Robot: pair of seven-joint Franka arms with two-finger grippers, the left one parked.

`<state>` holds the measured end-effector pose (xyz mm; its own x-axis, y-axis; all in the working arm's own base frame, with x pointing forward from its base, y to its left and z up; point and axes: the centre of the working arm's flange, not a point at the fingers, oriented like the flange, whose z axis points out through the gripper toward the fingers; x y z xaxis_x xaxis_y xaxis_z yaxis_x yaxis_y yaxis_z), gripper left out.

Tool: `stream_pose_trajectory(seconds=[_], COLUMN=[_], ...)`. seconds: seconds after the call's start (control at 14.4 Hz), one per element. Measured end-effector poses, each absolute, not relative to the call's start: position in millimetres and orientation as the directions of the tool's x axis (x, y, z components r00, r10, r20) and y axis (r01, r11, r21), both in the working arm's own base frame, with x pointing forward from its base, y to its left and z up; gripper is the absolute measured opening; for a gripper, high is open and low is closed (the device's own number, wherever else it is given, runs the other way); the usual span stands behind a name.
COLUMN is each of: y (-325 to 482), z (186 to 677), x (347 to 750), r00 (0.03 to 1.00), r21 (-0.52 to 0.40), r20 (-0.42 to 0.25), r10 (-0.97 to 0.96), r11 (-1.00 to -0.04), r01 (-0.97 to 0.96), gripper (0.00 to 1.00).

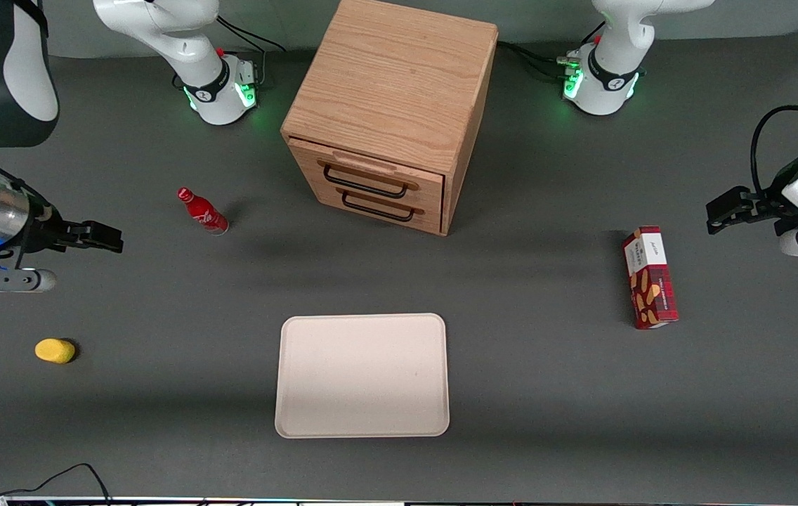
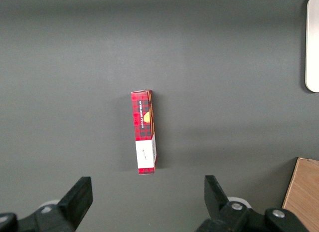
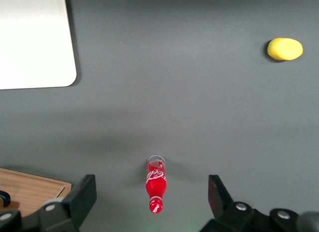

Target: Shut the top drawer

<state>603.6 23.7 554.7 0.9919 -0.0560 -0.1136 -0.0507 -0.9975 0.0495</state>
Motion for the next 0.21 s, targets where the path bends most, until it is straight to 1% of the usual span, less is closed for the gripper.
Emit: stream_pose_trajectory(seconds=[0.21], y=[16.1], z=[562.0], x=[604.9], r00=[0.993], r21=[0.05], r20=[-0.093], r10=[-0.069], r11=[-0.997], r01=[-0.065], gripper=[1.0])
